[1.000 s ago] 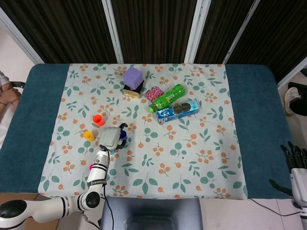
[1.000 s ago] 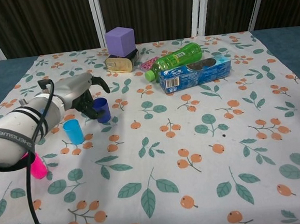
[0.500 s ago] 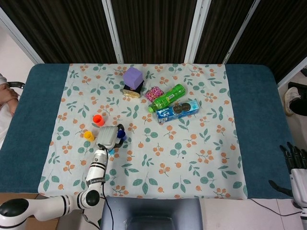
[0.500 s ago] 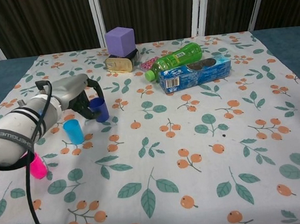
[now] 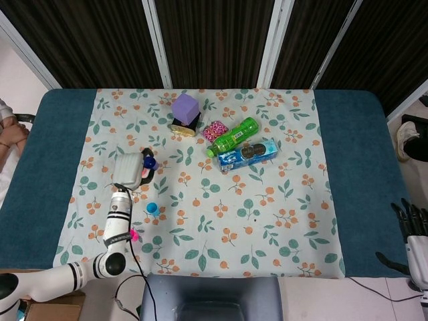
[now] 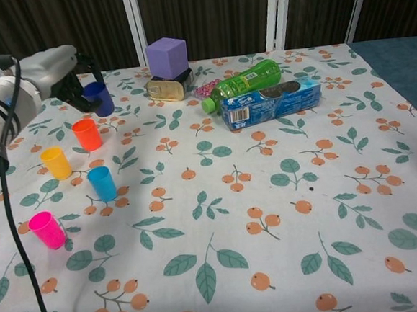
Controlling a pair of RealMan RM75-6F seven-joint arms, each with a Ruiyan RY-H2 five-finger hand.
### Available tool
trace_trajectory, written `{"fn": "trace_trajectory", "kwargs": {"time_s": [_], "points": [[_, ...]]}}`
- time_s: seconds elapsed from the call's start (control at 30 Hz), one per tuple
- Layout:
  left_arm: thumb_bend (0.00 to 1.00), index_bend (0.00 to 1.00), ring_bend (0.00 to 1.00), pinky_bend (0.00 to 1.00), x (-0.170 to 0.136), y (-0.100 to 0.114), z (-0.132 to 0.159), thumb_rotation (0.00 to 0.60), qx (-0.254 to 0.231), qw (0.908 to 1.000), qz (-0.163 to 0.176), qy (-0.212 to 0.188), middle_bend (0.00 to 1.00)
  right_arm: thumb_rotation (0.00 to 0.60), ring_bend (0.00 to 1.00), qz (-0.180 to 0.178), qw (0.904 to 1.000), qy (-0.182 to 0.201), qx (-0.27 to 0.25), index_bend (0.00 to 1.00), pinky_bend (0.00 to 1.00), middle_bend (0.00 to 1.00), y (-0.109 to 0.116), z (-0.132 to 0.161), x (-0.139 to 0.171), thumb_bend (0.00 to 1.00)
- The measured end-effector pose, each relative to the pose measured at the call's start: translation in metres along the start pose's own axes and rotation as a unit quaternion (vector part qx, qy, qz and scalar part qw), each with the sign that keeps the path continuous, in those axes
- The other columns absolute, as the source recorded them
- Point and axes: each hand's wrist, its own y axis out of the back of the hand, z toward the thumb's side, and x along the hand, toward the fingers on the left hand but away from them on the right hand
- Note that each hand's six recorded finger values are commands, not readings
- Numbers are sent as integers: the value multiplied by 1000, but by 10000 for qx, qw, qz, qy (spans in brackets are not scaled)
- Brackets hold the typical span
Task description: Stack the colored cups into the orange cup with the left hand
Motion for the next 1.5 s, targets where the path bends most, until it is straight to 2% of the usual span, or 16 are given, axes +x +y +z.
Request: {"fn": "trace_trajectory", "kwargs": {"time_s": [0.1, 0.27, 0.67, 0.73, 0.8, 0.93, 1.07, 1.17, 1.33, 1.5], "points": [[341, 526, 1000, 1000, 4, 3, -16, 600, 60, 9998, -6, 174, 1000, 600, 0, 26, 10000, 13, 9, 0, 0, 0, -1, 1, 0, 229], [338, 526, 1000, 1000, 6, -5, -33, 600, 189, 9993, -125, 313, 1000, 600, 0, 17, 10000, 0, 13, 0, 0, 0, -1, 1, 0, 229], [337, 522, 1000, 1000, 11, -27, -44, 600, 278, 9984, -267, 407, 1000, 600, 0, 12, 10000, -8, -20, 0, 0, 0, 0, 0, 0, 229], [339, 460, 1000, 1000, 12, -29, -45, 600, 267, 9984, -277, 416, 1000, 600, 0, 9, 10000, -8, -26, 0, 0, 0, 0, 0, 0, 229], [343, 343, 1000, 1000, 13, -30, -45, 600, 270, 9985, -255, 410, 1000, 600, 0, 8, 10000, -12, -24, 0, 0, 0, 0, -1, 0, 229], [344, 225, 1000, 1000, 15, -32, -45, 600, 242, 9987, -214, 394, 1000, 600, 0, 3, 10000, -16, -30, 0, 0, 0, 1, -1, 0, 229], [349, 58, 1000, 1000, 13, -32, -43, 600, 185, 9990, -220, 337, 1000, 600, 0, -5, 10000, -23, -31, 0, 0, 0, 1, -1, 0, 229], [351, 1, 1000, 1000, 10, -32, -42, 600, 174, 9991, -271, 288, 1000, 600, 0, 8, 10000, -20, -20, 0, 0, 0, 0, -1, 0, 230], [350, 23, 1000, 1000, 1, -27, -36, 600, 64, 9993, -335, 150, 1000, 600, 0, 17, 10000, -3, -18, 0, 0, 0, 0, 0, 1, 229], [350, 159, 1000, 1000, -22, -20, -37, 600, -36, 9988, -491, -53, 1000, 600, 0, 8, 10000, 0, -18, 0, 0, 0, 0, 0, 1, 229]]}}
